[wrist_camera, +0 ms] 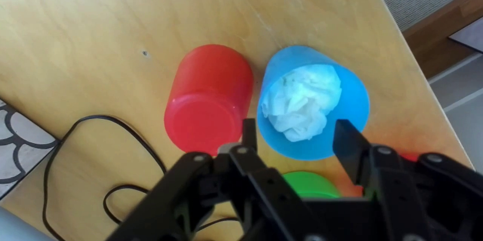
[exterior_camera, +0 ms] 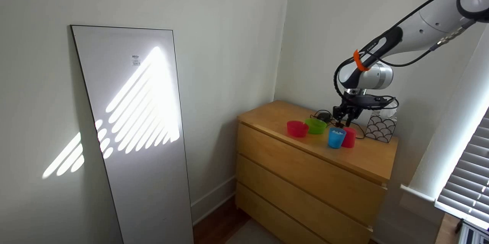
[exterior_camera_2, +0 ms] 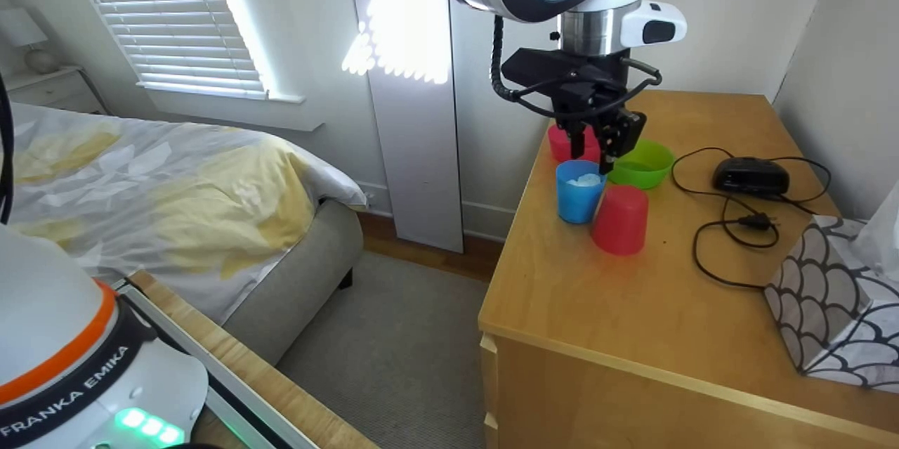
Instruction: Remove the cloth from the blue cup, then put it in the green bowl
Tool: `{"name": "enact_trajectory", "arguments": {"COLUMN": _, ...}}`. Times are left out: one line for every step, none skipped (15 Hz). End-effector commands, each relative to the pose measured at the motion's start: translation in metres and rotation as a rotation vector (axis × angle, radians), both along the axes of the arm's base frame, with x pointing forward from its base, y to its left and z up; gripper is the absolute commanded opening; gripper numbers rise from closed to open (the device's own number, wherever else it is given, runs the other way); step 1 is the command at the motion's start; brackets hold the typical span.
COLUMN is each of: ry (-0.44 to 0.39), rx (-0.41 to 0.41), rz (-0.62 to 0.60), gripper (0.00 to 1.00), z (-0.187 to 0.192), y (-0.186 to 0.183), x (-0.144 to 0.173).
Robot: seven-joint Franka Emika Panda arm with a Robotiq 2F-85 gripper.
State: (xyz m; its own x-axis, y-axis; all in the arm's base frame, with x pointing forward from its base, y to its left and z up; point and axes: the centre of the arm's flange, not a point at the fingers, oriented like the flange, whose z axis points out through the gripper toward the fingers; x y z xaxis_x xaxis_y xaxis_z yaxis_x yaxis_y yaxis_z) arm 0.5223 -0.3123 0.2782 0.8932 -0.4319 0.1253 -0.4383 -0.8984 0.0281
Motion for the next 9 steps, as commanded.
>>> {"name": "enact_trajectory", "arguments": {"ry": -0.007, "rx": 0.036, "rz": 0.016, "gripper": 0.51, "z": -0.014, "y": -0.004, "x": 0.006}}
{"name": "enact_trajectory", "arguments": {"ry": -0.003, "rx": 0.039, "rz": 0.019, "gripper": 0.48, "z": -0.016, "y": -0.002, "x": 0.006}}
{"name": "enact_trajectory", "arguments": {"ry": 0.001, "rx": 0.043, "rz": 0.021, "gripper": 0.45, "z": -0.019, "y": -0.001, "x": 0.007}}
{"name": "enact_trajectory", "arguments": {"ry": 0.004, "rx": 0.046, "rz": 0.023, "gripper": 0.43, "z": -0.021, "y": -0.001, "x": 0.007}}
{"name": "enact_trajectory", "arguments": {"ry": 0.006, "rx": 0.048, "rz": 0.027, "gripper": 0.4, "z": -0.024, "y": -0.001, "x": 0.007}}
{"name": "enact_trajectory", "arguments": {"ry": 0.004, "rx": 0.051, "rz": 0.035, "gripper": 0.39, "z": -0.026, "y": -0.001, "x": 0.006}}
{"name": "enact_trajectory", "arguments": {"ry": 0.0, "rx": 0.047, "rz": 0.049, "gripper": 0.39, "z": -0.028, "y": -0.002, "x": 0.006}}
{"name": "enact_trajectory", "arguments": {"ry": -0.001, "rx": 0.048, "rz": 0.058, "gripper": 0.38, "z": -0.03, "y": -0.003, "x": 0.007}}
{"name": "enact_trajectory", "arguments": {"ry": 0.003, "rx": 0.049, "rz": 0.064, "gripper": 0.38, "z": -0.032, "y": -0.004, "x": 0.007}}
